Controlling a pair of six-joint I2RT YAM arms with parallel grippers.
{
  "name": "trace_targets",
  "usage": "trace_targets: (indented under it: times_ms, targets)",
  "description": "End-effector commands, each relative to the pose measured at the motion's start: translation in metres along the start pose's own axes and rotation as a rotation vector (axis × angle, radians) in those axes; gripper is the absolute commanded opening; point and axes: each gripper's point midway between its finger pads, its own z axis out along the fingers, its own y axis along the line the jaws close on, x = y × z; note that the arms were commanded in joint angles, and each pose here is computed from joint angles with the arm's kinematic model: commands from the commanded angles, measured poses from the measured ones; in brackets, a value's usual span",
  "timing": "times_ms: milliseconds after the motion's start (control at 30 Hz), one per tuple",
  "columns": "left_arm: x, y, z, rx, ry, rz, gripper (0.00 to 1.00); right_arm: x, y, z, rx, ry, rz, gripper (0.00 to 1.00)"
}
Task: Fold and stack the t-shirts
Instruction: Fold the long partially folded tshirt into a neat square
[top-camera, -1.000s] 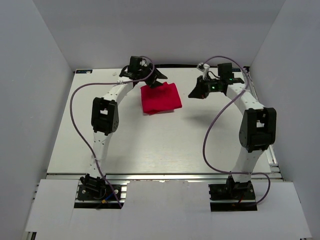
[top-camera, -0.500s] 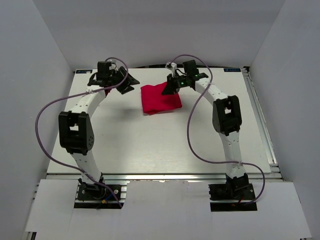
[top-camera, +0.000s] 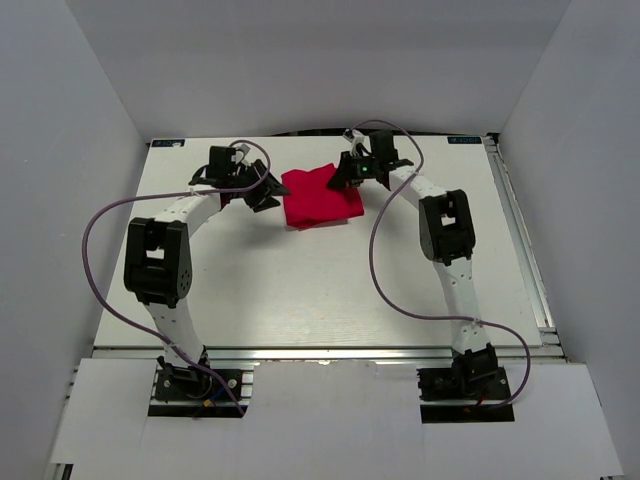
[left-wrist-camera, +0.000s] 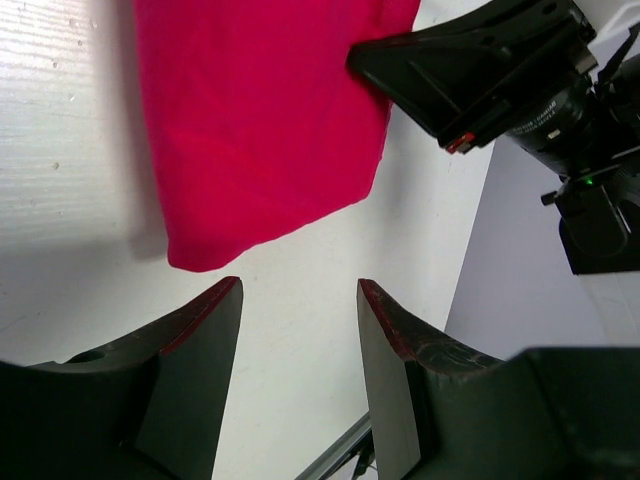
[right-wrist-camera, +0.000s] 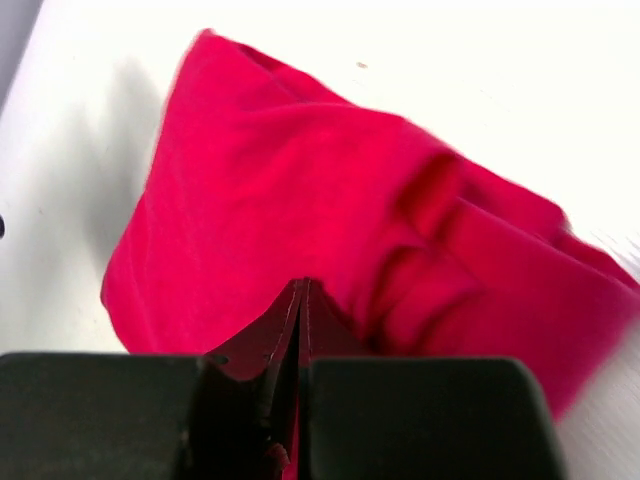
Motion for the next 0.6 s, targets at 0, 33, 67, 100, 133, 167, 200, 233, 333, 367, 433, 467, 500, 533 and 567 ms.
trace_targets:
  times_ms: [0,33,67,100,133,167,200,233,333,367,433,467,500,533,567]
  targets:
    - [-0.002,-0.021,-0.015,0.068,-0.021,0.047,0.60,-0.014,-0.025,-0.017,0.036,-0.094,0.140,0.02]
    - [0.000,-0.020,-0.014,0.072,-0.017,0.045,0.60,-0.010,-0.025,-0.018,0.013,-0.089,0.165,0.02]
    - [0.001,-0.020,-0.014,0.077,-0.010,0.044,0.60,-0.009,-0.029,-0.023,0.000,-0.100,0.184,0.02]
    - [0.002,-0.020,-0.013,0.078,-0.007,0.045,0.60,0.001,-0.033,-0.023,-0.006,-0.090,0.224,0.02]
    - [0.002,-0.018,-0.012,0.075,-0.005,0.042,0.60,0.005,-0.032,-0.025,-0.024,-0.088,0.275,0.02]
    - [0.003,-0.019,-0.012,0.078,-0.001,0.041,0.60,0.005,-0.035,-0.027,-0.028,-0.099,0.292,0.02]
    - [0.003,-0.019,-0.011,0.078,0.001,0.041,0.60,0.012,-0.038,-0.027,-0.028,-0.092,0.316,0.02]
    - [0.005,-0.019,-0.010,0.079,0.005,0.038,0.60,0.016,-0.040,-0.026,-0.026,-0.084,0.324,0.02]
    - [0.006,-0.021,-0.009,0.081,0.006,0.042,0.60,0.021,-0.045,-0.027,-0.010,-0.077,0.351,0.03]
    - [0.006,-0.021,-0.008,0.079,0.007,0.040,0.60,0.019,-0.045,-0.028,-0.012,-0.079,0.349,0.03]
    - [0.007,-0.022,-0.007,0.081,0.011,0.043,0.60,0.011,-0.036,-0.029,-0.060,-0.090,0.347,0.04]
    - [0.008,-0.022,-0.007,0.083,0.015,0.044,0.60,0.006,-0.029,-0.031,-0.095,-0.098,0.350,0.04]
    - [0.009,-0.024,-0.006,0.089,0.017,0.048,0.60,-0.009,-0.013,-0.037,-0.178,-0.127,0.299,0.04]
    - [0.010,-0.026,-0.005,0.093,0.022,0.051,0.60,-0.017,-0.005,-0.040,-0.213,-0.138,0.290,0.04]
    - [0.012,-0.025,-0.002,0.094,0.030,0.054,0.60,-0.026,0.006,-0.044,-0.255,-0.146,0.312,0.04]
